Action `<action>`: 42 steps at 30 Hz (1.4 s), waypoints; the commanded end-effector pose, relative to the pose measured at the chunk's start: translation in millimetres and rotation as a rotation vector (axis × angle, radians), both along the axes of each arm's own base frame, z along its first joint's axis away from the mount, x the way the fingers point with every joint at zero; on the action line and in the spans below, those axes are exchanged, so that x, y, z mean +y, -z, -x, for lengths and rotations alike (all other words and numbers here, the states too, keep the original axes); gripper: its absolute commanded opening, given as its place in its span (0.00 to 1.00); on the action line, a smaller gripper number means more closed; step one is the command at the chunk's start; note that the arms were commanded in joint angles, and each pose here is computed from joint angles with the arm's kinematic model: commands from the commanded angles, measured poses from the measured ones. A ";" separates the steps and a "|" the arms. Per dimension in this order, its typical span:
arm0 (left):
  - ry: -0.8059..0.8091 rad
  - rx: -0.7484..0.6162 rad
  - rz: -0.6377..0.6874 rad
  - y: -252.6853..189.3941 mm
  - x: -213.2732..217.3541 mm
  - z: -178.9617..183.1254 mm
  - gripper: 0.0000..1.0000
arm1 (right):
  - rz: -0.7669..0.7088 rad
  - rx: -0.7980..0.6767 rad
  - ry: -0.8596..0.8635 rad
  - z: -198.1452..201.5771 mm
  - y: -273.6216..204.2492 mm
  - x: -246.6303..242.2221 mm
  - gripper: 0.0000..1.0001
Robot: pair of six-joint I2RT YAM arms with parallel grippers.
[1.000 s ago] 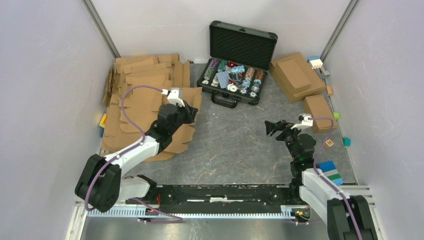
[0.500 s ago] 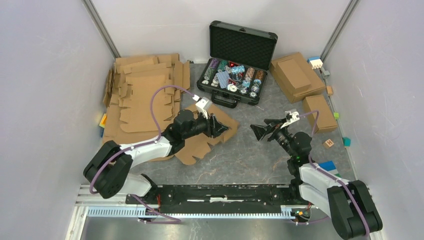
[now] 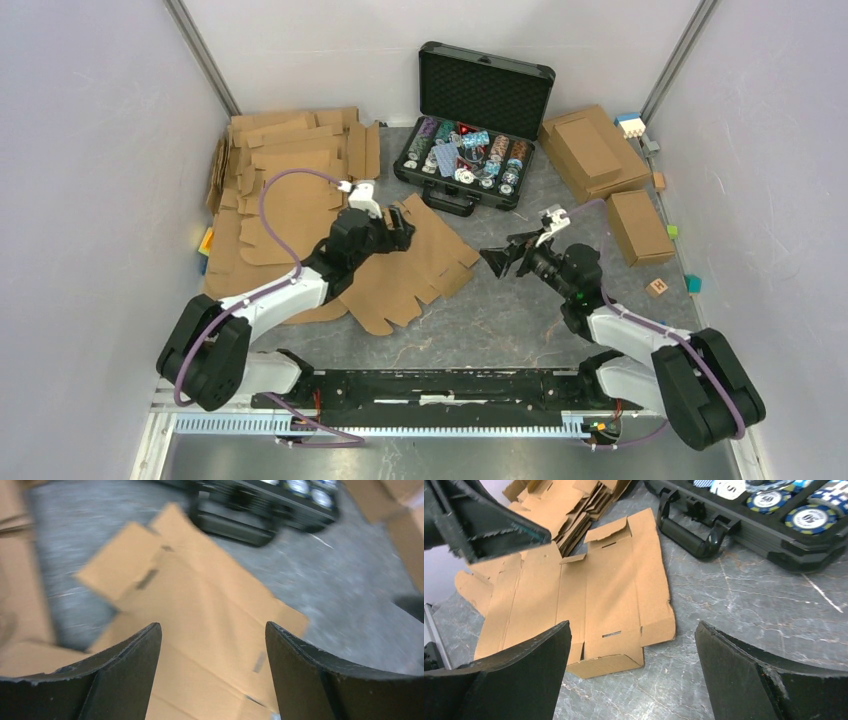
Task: Fold the paper box
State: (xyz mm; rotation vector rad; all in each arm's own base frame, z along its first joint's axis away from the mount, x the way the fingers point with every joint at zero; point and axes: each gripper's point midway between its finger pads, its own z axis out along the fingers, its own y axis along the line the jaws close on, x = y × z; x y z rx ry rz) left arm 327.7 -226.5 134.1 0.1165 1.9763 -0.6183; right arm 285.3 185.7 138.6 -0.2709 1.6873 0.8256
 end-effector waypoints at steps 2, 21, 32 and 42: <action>-0.332 0.111 -0.020 13.4 70.3 -28.7 0.82 | 0.073 0.026 -0.045 -7.9 4.9 20.5 0.98; -0.476 0.180 -0.286 28.1 124.1 -20.4 0.75 | 0.232 0.233 -0.110 -18.7 58.2 43.5 0.92; -0.712 0.450 -0.100 31.9 162.0 83.5 1.00 | 0.231 0.237 -0.107 -17.6 59.5 43.6 0.93; -0.571 0.512 0.156 45.6 130.3 114.4 1.00 | 0.241 0.207 -0.092 -17.7 54.6 39.6 0.93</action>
